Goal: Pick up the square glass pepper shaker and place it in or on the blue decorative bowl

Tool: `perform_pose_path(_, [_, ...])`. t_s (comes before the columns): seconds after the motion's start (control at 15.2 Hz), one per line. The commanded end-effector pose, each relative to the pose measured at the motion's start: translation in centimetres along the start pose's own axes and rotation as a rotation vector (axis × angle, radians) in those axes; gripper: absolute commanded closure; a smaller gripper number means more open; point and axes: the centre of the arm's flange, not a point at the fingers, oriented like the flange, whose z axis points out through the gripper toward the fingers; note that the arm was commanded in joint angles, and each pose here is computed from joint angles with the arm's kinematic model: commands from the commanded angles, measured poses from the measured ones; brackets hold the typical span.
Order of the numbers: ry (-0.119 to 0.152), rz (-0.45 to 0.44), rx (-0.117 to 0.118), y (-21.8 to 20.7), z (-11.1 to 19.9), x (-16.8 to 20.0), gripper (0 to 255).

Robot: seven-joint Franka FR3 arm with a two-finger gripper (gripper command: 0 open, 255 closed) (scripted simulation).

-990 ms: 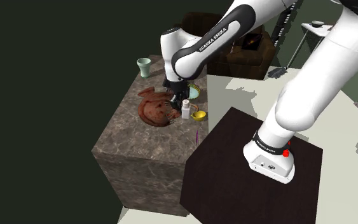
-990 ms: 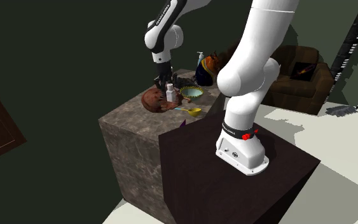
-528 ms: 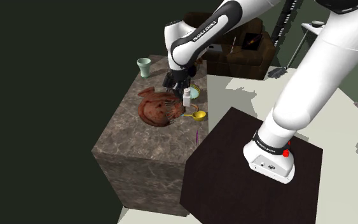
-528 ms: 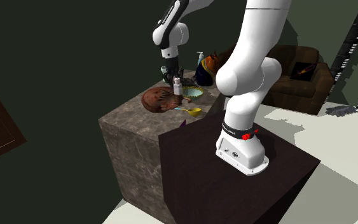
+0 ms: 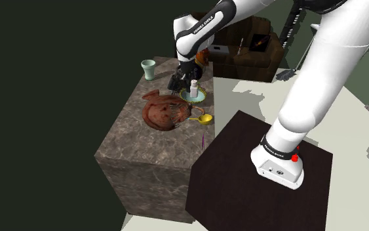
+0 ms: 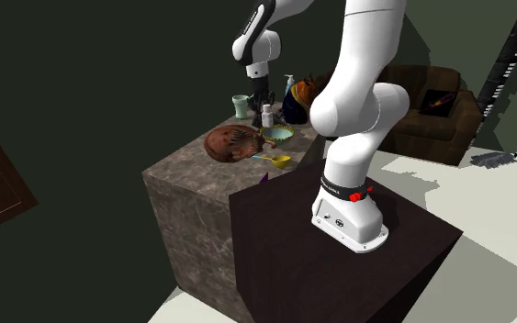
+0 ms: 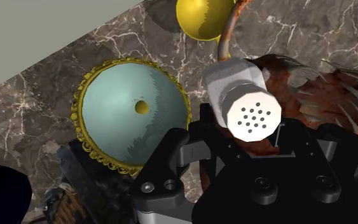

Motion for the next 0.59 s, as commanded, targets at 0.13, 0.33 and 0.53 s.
perform_pose_path(0.13, [0.000, -0.001, -0.001, 4.8, -0.2, 2.4, 255])
perform_pose_path(0.33, [0.000, -0.001, -0.001, 8.4, -0.4, 4.2, 255])
perform_pose_path(0.53, [0.000, -0.001, -0.001, 12.0, -0.6, 5.9, 255])
